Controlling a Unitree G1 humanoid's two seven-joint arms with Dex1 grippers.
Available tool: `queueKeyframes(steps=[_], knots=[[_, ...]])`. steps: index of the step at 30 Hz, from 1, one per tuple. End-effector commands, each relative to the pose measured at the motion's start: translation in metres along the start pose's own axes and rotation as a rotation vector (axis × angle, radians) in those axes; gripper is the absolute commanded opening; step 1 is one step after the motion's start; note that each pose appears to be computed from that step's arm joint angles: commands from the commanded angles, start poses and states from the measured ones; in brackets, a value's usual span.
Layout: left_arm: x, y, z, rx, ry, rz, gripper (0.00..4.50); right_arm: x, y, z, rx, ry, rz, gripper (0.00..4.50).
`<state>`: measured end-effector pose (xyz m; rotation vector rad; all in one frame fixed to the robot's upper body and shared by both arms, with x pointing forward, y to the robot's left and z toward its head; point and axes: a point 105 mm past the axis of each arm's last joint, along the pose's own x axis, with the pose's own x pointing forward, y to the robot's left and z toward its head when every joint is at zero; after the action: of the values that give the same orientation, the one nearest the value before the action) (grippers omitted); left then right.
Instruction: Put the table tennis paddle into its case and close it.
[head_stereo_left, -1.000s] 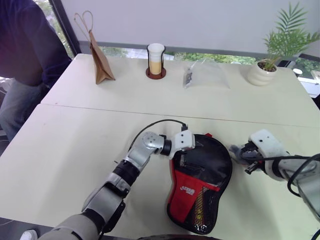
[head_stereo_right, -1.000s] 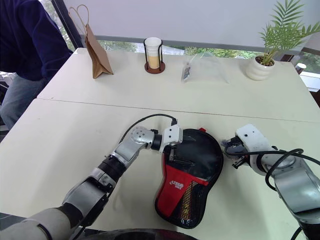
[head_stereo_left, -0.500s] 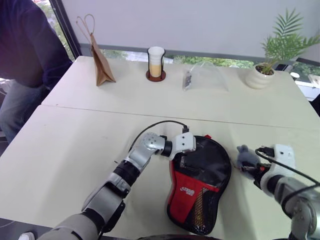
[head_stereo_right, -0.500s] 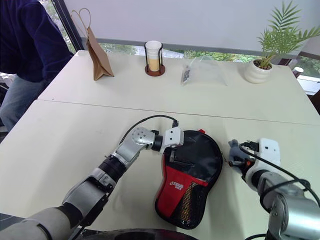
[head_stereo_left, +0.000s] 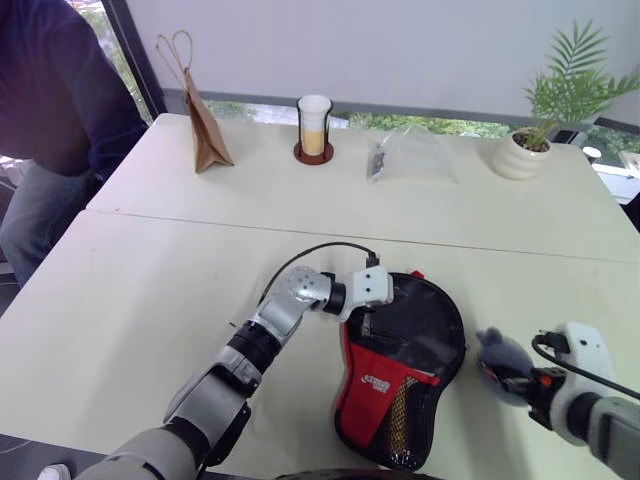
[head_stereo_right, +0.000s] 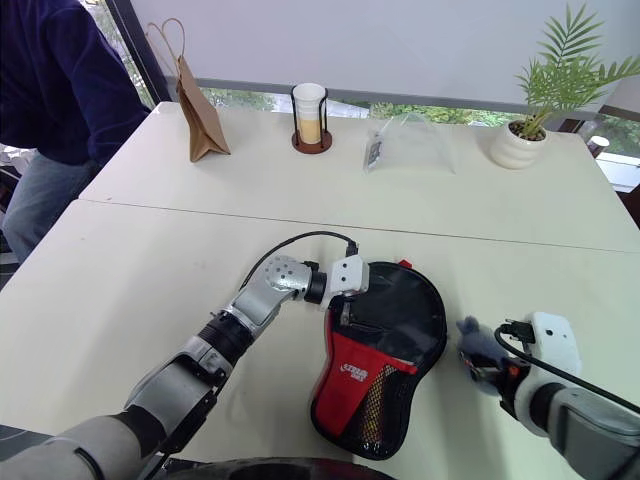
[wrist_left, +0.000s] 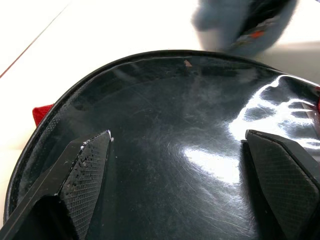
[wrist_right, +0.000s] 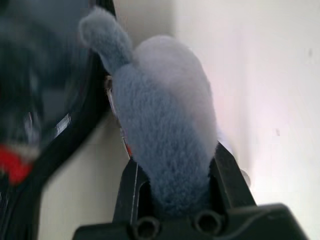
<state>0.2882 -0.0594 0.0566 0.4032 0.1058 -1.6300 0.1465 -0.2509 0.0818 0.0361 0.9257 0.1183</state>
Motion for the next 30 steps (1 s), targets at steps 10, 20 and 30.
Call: queueKeyframes(steps=[10, 20, 30], knots=[[-0.001, -0.009, -0.035, -0.052, 0.138, -0.025, 4.5, -0.024, 0.027, -0.017, -0.2, 0.31, 0.142, 0.08], [-0.005, -0.003, -0.016, -0.075, 0.031, -0.008, 4.5, -0.006, 0.031, 0.024, -0.211, 0.188, 0.126, 0.08], [-0.044, 0.024, 0.035, -0.074, -0.155, 0.058, 4.5, 0.035, 0.027, 0.081, -0.214, 0.022, 0.038, 0.08]])
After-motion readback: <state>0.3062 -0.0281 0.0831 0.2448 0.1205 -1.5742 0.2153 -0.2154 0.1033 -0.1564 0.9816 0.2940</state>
